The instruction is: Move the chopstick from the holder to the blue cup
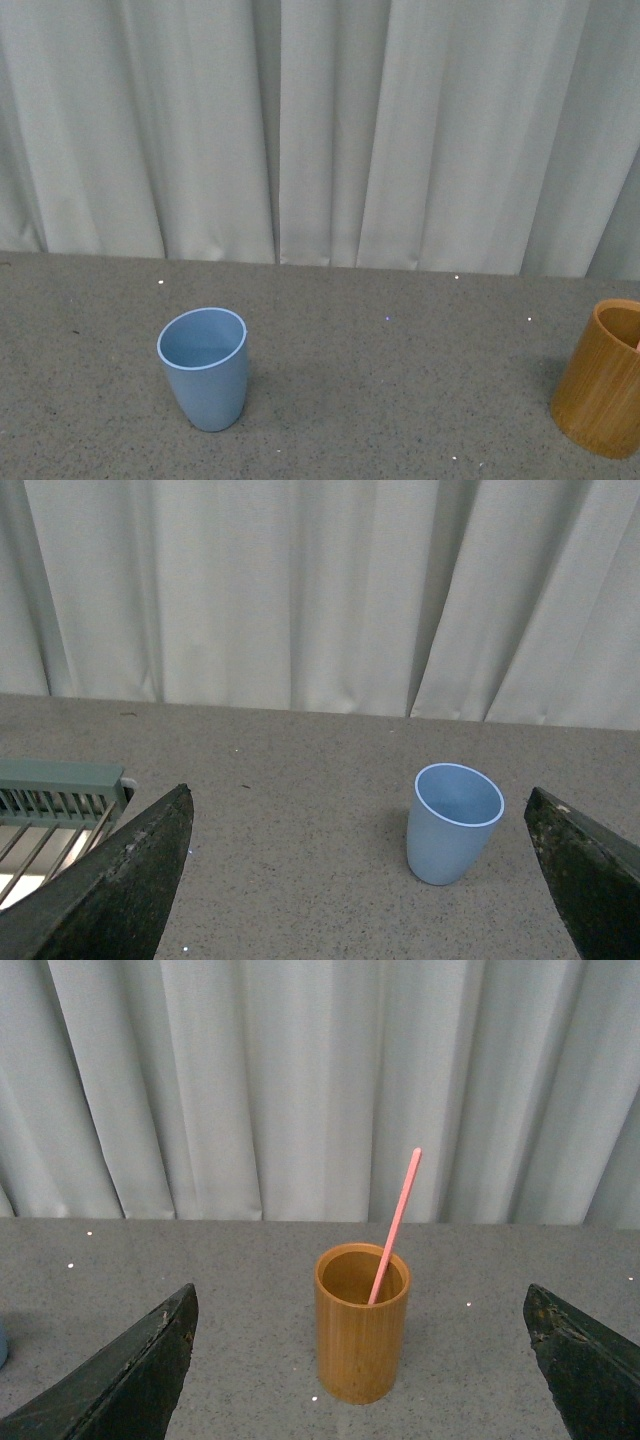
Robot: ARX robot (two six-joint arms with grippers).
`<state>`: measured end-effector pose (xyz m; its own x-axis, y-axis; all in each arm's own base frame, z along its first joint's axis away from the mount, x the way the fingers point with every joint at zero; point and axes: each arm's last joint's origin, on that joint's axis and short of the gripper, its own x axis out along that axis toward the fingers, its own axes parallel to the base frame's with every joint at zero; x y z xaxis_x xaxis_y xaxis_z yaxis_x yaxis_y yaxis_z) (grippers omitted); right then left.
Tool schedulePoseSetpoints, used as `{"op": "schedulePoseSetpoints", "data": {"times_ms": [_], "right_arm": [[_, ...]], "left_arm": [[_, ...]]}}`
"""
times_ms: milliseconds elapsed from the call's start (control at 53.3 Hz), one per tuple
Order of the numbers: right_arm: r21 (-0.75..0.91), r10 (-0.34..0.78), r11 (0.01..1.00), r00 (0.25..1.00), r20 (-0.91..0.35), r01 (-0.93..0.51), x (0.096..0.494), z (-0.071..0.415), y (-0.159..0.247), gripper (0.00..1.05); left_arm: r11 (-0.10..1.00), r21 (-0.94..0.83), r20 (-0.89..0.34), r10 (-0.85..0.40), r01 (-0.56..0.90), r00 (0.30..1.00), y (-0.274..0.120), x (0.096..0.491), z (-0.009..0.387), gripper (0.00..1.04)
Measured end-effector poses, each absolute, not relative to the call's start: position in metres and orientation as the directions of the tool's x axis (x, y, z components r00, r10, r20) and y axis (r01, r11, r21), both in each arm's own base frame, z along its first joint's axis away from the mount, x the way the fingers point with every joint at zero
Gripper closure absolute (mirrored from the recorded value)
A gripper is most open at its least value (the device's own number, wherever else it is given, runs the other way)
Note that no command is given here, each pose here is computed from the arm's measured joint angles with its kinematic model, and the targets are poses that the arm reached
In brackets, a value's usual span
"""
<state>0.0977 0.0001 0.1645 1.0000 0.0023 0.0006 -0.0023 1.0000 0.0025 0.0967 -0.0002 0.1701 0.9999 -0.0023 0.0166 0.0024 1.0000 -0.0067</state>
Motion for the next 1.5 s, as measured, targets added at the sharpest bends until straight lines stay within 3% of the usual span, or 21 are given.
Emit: {"op": "schedulePoseSetpoints", "data": {"times_ms": [1162,1331,1500], "right_arm": [[0.002,0.002,1.000,1.000,0.001,-0.002,0.098,0.165,0.000,0.10],[0.002,0.002,1.000,1.000,0.001,-0.002,0.098,0.165,0.000,0.10],[0.002,0.002,1.000,1.000,0.001,-0.002,0.098,0.165,0.000,0.10]], "left_arm": [[1.000,-0.007,0.017,-0.002,0.002,1.000,0.000,0.097,0.170,0.07],[0.918,-0.349,-0.285,0.087,-0.188,0.954,-0.001,0.100,0.159,0.07],[0.735,-0.626,-0.323,0.060,-0.261,0.944,-0.002,0.111,0.156,0.07]]}}
